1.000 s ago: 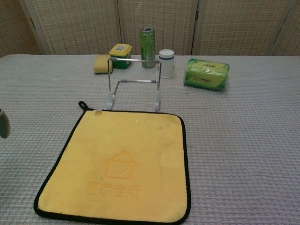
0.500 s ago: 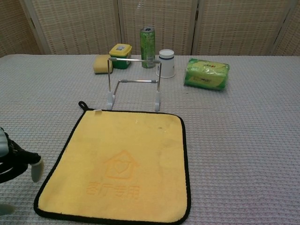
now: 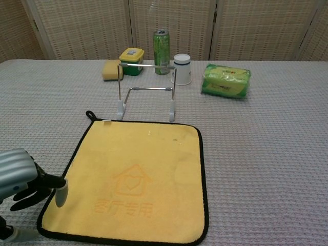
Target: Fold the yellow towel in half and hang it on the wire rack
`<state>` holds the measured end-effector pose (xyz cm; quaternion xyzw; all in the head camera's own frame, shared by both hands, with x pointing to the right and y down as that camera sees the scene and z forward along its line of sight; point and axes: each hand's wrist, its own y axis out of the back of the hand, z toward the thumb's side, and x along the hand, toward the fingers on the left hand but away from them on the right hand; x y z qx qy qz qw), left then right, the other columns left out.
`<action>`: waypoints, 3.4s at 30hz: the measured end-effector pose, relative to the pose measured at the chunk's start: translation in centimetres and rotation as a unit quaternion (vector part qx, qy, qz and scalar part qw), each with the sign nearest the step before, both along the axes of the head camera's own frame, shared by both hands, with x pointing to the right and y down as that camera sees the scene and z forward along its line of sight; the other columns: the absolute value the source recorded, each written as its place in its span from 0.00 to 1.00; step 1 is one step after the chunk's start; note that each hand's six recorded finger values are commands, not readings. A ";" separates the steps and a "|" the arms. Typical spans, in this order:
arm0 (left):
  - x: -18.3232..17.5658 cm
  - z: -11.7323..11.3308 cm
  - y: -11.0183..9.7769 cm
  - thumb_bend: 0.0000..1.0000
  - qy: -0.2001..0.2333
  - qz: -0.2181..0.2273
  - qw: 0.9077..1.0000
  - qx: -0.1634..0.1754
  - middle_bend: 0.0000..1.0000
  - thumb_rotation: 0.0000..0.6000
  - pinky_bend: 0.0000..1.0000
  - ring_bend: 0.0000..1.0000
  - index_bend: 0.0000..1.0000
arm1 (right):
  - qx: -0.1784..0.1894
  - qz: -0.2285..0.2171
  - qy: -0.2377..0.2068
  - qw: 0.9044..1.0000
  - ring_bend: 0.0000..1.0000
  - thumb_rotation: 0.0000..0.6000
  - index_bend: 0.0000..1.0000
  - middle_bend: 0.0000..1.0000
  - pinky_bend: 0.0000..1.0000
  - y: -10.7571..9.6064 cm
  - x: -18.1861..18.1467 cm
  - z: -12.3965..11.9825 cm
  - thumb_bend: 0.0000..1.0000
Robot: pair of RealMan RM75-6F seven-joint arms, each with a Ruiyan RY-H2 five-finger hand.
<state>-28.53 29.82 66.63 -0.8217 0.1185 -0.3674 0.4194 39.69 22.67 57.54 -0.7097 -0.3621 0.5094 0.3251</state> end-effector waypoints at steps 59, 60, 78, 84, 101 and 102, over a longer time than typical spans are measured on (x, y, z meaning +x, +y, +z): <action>0.8 1.0 -0.3 0.44 0.002 -0.026 0.999 -0.028 0.89 1.00 0.87 0.79 0.53 | -0.024 -0.217 -0.075 0.973 0.87 1.00 0.32 0.80 0.98 1.4 -12.8 3.4 0.13; 0.8 0.9 -0.3 0.44 0.002 -0.025 0.999 -0.028 0.89 1.00 0.87 0.79 0.53 | -0.028 -0.228 -0.079 0.970 0.89 1.00 0.33 0.83 1.00 1.6 -13.6 3.8 0.13; 0.6 0.5 -0.3 0.44 0.005 -0.034 0.999 -0.031 0.89 1.00 0.87 0.79 0.53 | -0.071 -0.354 -0.092 0.928 1.00 1.00 0.39 0.90 1.00 5.6 -23.5 9.6 0.15; 0.4 0.5 -0.3 0.44 0.006 -0.039 0.999 -0.033 0.89 1.00 0.87 0.79 0.53 | -0.072 -0.365 -0.093 0.924 1.00 1.00 0.42 0.90 1.00 6.0 -24.7 10.3 0.16; -0.1 0.4 -0.2 0.44 0.008 -0.050 0.998 -0.036 0.89 1.00 0.87 0.79 0.53 | -0.066 -0.384 -0.093 0.916 1.00 1.00 0.49 0.90 1.00 6.6 -26.7 11.3 0.25; -0.2 0.4 -0.2 0.44 0.009 -0.051 0.998 -0.036 0.89 1.00 0.87 0.79 0.53 | -0.067 -0.384 -0.092 0.916 1.00 1.00 0.50 0.90 1.00 6.6 -26.8 11.4 0.26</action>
